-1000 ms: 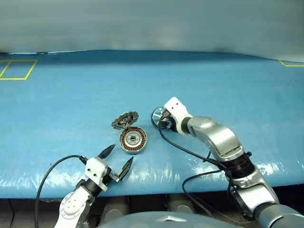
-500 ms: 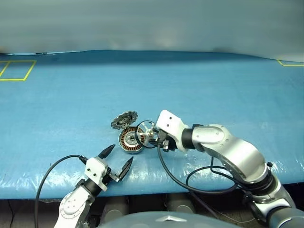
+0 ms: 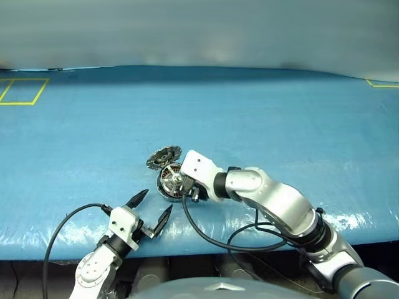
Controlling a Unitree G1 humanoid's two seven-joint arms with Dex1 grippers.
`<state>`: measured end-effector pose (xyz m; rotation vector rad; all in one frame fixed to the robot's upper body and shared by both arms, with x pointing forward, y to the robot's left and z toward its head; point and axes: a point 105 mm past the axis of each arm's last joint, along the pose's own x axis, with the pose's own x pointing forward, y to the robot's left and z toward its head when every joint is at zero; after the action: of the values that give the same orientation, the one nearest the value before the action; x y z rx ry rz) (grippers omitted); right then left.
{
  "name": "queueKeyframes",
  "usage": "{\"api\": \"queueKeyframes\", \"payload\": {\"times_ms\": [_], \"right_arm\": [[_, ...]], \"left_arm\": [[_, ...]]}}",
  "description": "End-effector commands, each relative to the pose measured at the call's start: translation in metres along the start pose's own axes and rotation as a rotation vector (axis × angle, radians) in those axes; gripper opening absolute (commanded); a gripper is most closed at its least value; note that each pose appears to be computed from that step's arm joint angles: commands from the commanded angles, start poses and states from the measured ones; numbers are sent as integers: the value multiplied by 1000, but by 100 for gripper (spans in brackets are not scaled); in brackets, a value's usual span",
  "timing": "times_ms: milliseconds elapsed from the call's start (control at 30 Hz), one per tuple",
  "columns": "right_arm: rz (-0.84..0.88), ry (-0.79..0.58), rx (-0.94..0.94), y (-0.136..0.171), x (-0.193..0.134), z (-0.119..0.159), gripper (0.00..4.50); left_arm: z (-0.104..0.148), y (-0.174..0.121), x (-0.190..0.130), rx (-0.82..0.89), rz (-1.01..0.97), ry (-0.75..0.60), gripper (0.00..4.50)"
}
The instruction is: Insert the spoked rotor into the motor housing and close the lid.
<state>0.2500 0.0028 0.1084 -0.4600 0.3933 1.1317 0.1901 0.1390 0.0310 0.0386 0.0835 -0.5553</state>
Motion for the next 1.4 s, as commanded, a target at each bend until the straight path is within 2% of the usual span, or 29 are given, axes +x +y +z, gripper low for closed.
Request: {"api": "queueKeyframes", "payload": {"times_ms": [33,1200,1400], "right_arm": [[-14,-53,-41,-2,0,15,155],[-1,3,22,-3,9,-5,155],[-9,0,22,-4,8,-5,354]], "left_arm": [[13,-2,1,20,-2,-51,450],[8,-4,1,14,0,-35,450],[7,-4,0,12,0,-34,450]]}}
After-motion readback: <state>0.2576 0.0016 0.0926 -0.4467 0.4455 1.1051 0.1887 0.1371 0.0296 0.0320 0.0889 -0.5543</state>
